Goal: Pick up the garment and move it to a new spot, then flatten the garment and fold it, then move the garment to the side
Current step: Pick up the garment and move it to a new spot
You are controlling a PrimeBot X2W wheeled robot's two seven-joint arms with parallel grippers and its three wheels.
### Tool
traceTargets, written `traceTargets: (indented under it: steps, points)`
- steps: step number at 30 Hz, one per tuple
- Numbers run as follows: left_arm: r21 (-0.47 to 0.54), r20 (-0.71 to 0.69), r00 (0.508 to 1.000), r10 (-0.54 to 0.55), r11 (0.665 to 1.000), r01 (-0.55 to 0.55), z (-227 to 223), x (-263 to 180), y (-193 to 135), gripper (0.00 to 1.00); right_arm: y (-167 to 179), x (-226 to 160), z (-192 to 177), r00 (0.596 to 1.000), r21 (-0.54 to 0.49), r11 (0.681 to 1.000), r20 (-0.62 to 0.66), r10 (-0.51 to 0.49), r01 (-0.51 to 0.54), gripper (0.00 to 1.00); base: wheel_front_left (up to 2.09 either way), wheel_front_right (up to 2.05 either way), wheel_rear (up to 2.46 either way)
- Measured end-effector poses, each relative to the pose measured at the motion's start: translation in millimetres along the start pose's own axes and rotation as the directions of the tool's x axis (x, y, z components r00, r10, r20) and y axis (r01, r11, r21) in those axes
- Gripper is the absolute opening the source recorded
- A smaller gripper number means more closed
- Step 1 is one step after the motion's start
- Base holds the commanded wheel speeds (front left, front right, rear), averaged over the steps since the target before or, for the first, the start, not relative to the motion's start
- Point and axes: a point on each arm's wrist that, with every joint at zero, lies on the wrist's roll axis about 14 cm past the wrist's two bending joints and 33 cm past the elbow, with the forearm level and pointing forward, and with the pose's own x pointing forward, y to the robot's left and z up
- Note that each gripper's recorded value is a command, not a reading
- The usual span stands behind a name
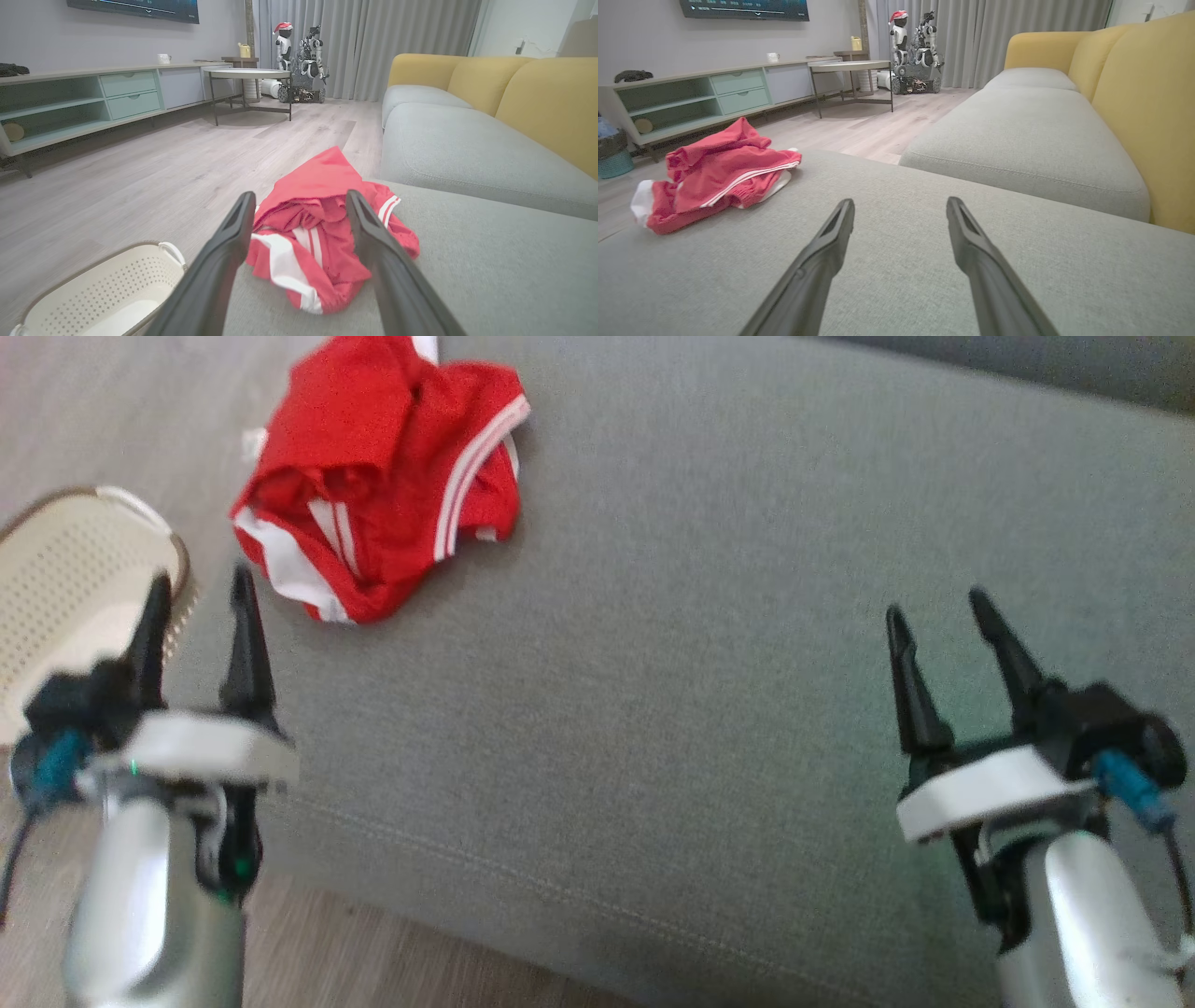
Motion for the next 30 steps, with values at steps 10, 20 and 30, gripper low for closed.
traceTargets:
  steps: [10, 20, 30]
  points:
    - [-0.004, -0.164, 0.985, -0.052, 0.999, 0.052, -52.9, 94.4, -25.4, 1.00, -27.5, 31.3, -41.8, 0.996, 0.012, 0.999, -0.082, -0.031, 0.032, 1.00, 0.00, 0.00, 0.00]
    - [-0.026, -0.383, 0.924, -0.023, 1.000, 0.014, -116.8, 123.5, -25.9, 1.00, -43.4, 37.2, -63.0, 0.992, 0.027, 0.998, -0.115, -0.054, 0.058, 1.00, 0.00, 0.00, 0.00]
    - [-0.022, -0.357, 0.933, -0.047, 0.999, 0.042, -103.4, 144.4, -27.3, 0.00, -54.9, 35.0, -66.1, 0.990, 0.038, 0.995, -0.115, -0.084, 0.089, 1.00, 0.00, 0.00, 0.00]
